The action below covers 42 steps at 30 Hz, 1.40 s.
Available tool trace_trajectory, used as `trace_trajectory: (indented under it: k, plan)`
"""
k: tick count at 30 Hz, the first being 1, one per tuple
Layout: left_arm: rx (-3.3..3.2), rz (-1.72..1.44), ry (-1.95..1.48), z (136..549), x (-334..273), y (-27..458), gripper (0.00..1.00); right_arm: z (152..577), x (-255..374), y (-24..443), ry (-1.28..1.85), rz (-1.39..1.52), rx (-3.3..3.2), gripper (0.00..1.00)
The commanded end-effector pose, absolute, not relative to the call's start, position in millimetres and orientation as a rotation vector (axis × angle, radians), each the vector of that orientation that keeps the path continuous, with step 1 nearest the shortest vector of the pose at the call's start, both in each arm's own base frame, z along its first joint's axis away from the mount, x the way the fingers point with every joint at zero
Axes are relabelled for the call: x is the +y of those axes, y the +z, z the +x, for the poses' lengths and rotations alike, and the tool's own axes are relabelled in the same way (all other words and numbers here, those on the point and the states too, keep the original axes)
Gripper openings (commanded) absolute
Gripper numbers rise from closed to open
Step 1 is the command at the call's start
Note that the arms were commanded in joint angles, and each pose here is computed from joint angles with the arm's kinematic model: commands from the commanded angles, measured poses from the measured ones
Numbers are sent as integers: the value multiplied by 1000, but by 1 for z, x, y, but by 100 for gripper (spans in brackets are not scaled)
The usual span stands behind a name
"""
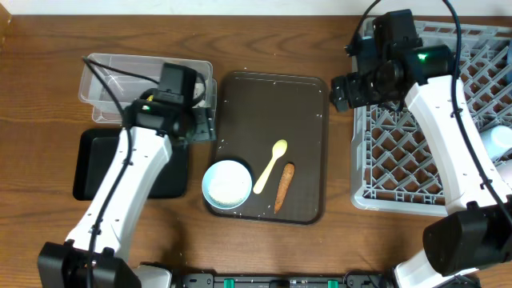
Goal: Sort waste into correct bins and load items into the dishwasher rack
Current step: 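Reach left gripper to orange carrot on brown tray and grasp it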
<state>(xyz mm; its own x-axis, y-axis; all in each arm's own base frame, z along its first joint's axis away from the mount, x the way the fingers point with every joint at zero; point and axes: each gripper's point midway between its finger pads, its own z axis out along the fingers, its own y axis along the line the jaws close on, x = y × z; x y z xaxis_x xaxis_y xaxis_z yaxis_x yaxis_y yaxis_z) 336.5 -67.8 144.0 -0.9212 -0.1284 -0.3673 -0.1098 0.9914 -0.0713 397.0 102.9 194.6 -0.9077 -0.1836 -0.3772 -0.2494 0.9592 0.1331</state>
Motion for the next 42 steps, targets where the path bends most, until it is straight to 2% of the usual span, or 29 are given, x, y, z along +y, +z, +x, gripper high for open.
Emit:
trace_trajectory:
  k: [1,4,8,14,19,25,32,42]
  plan:
    - [2752,-2,-157,333,-100,149,78,401,85,193,165,-218,2754,91]
    - [2757,93,-167,327,-120,147,78,402,80,192,161,-202,2758,91]
    - [2772,203,-181,318,-145,141,78,401,72,192,156,-176,2768,99]
    - [2826,384,-197,297,-186,120,77,399,68,190,151,-159,2783,99]
    - [2856,519,-186,282,-214,99,77,402,43,190,72,95,2786,99]
    - [2871,660,-234,262,-252,77,77,400,12,188,64,222,2795,99]
    - [2887,769,-232,244,-281,50,77,399,4,188,63,252,2795,99]
    - [2923,779,-204,243,-293,13,77,397,4,187,61,253,2806,99]
